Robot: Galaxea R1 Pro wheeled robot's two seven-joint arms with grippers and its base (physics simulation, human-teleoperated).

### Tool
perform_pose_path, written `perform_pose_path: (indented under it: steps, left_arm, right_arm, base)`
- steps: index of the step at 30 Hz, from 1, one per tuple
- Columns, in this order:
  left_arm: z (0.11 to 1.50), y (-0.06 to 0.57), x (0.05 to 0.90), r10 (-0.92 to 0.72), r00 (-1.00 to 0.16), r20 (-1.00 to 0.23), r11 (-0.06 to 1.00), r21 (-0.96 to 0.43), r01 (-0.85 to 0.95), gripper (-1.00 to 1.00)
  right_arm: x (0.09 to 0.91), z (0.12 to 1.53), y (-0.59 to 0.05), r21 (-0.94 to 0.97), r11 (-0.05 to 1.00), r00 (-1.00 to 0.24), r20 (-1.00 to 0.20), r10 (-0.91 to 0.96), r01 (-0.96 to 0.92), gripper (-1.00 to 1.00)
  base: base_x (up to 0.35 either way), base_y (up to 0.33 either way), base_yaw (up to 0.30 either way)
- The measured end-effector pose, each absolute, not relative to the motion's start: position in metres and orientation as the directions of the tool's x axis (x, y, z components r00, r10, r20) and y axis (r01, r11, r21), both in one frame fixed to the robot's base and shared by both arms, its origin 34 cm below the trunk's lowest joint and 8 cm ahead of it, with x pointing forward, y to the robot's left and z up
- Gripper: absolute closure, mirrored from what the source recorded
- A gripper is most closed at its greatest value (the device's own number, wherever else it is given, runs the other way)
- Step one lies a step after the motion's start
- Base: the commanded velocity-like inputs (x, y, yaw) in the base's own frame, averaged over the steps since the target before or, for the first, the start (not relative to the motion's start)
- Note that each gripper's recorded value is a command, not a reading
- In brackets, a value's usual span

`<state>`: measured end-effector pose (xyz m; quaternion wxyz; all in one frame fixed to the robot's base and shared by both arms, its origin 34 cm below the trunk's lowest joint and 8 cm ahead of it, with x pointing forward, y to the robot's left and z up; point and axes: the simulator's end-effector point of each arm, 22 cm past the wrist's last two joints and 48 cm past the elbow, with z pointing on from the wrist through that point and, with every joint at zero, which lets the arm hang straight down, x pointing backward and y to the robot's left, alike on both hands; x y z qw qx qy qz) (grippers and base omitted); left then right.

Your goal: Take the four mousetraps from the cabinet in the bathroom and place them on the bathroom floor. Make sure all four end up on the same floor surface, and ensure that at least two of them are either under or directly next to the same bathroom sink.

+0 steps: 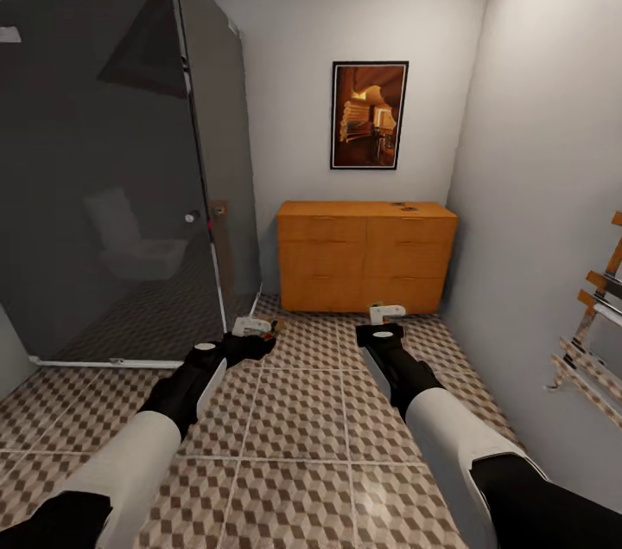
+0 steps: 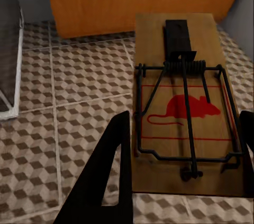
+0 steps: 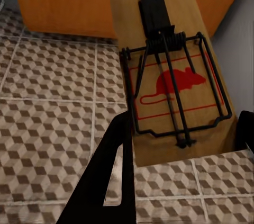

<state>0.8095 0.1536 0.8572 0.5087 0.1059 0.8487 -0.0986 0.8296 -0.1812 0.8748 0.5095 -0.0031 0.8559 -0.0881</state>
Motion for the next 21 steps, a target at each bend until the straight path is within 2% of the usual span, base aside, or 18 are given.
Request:
perform_pose_path:
  steps: [6, 14, 21]
  left_arm:
    - [0.808, 0.207, 0.795, -0.018, -0.557, -0.83, 0.972, -0.145, 0.185, 1.0]
    - [0.788, 0.273, 0.79, -0.044, -0.54, -0.841, 0.987, -0.12, 0.106, 1.0]
    - [0.785, 0.281, 0.789, -0.039, -0.541, -0.84, 0.989, -0.11, 0.099, 1.0]
  right_arm:
    - [0.829, 0.872, -0.18, -0.151, 0.985, -0.486, -0.869, -0.094, 0.079, 1.0]
    - [0.828, 0.867, -0.172, -0.136, 0.99, -0.493, -0.865, -0.096, 0.047, 1.0]
    - [0.828, 0.866, -0.164, -0.12, 0.993, -0.492, -0.865, -0.098, 0.014, 1.0]
  base:
    - [-0.345, 0.0, 0.269]
    - [-0.345, 0.0, 0.269]
    - [-0.345, 0.0, 0.27]
